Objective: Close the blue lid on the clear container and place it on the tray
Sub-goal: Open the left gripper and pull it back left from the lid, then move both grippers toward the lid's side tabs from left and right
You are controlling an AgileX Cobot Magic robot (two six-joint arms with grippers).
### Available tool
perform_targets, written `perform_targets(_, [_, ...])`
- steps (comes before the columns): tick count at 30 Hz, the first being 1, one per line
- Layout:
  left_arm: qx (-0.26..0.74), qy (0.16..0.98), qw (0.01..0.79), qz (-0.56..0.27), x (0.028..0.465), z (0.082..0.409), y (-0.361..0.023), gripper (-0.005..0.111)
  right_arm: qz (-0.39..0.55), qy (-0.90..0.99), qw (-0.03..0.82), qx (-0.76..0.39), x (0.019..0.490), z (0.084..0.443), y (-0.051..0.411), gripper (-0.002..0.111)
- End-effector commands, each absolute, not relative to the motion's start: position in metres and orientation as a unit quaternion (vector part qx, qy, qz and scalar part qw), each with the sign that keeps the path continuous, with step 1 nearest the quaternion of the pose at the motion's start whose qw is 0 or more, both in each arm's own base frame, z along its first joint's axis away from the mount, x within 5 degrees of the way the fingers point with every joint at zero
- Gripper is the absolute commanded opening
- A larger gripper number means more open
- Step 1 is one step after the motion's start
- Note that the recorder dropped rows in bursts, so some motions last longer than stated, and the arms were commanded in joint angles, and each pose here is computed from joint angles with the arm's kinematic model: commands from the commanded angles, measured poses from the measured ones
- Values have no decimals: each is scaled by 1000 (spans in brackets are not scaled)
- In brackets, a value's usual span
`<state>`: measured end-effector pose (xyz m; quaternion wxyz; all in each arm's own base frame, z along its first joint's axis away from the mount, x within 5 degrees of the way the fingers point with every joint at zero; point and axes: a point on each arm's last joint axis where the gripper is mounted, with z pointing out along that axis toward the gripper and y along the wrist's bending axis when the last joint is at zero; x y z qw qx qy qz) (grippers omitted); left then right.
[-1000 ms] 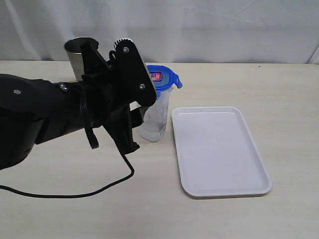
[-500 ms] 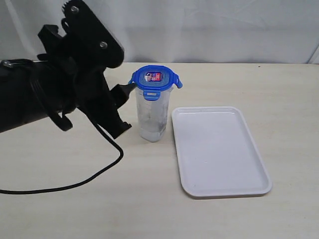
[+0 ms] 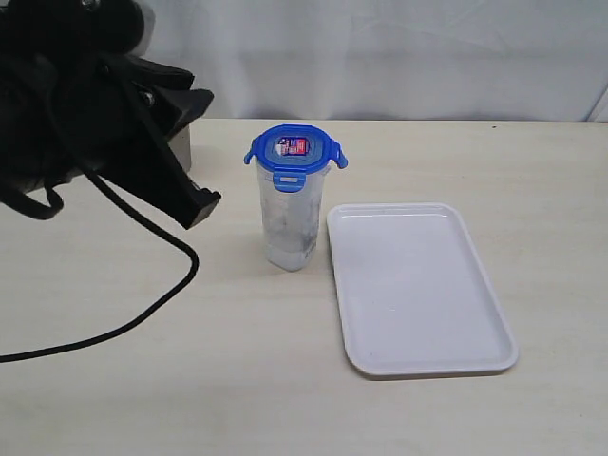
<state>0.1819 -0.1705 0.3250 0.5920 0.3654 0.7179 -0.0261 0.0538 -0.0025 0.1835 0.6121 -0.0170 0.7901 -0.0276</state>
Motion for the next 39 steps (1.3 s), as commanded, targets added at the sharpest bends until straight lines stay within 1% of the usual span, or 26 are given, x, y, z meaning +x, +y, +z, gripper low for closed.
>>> perform_targets(1, [348, 722, 596, -41, 179, 329, -168, 0, -25, 791, 612, -15, 54, 182, -2, 5])
perform_targets(4, [329, 729, 596, -72, 184, 329, -164, 0, -25, 791, 612, -15, 54, 182, -2, 5])
perform_targets(10, [329, 701, 597, -207, 205, 336, -144, 0, -25, 791, 612, -15, 54, 182, -2, 5])
perform_targets(12, [328, 694, 599, -227, 212, 336, -133, 0, -25, 791, 612, -15, 54, 182, -2, 5])
perform_targets(15, [311, 699, 600, -232, 226, 333, -115, 0, -25, 791, 612, -15, 54, 182, -2, 5])
perform_targets(17, [312, 700, 595, -243, 233, 328, -109, 0, -25, 791, 612, -15, 54, 182, -2, 5])
perform_targets(21, [356, 692, 575, -253, 253, 303, -105, 0, -25, 791, 612, -15, 54, 182, -2, 5])
perform_targets(25, [380, 712, 543, -231, 275, 270, -106, 0, -25, 791, 612, -15, 54, 182, -2, 5])
perform_targets(29, [387, 714, 516, -272, 292, 250, -115, 0, -25, 791, 612, -15, 54, 182, -2, 5])
perform_targets(31, [385, 720, 506, -277, 301, 241, -117, 0, -25, 791, 612, -15, 54, 182, -2, 5])
perform_targets(39, [371, 759, 443, -301, 327, 186, -122, 0, -25, 791, 612, -15, 54, 182, -2, 5])
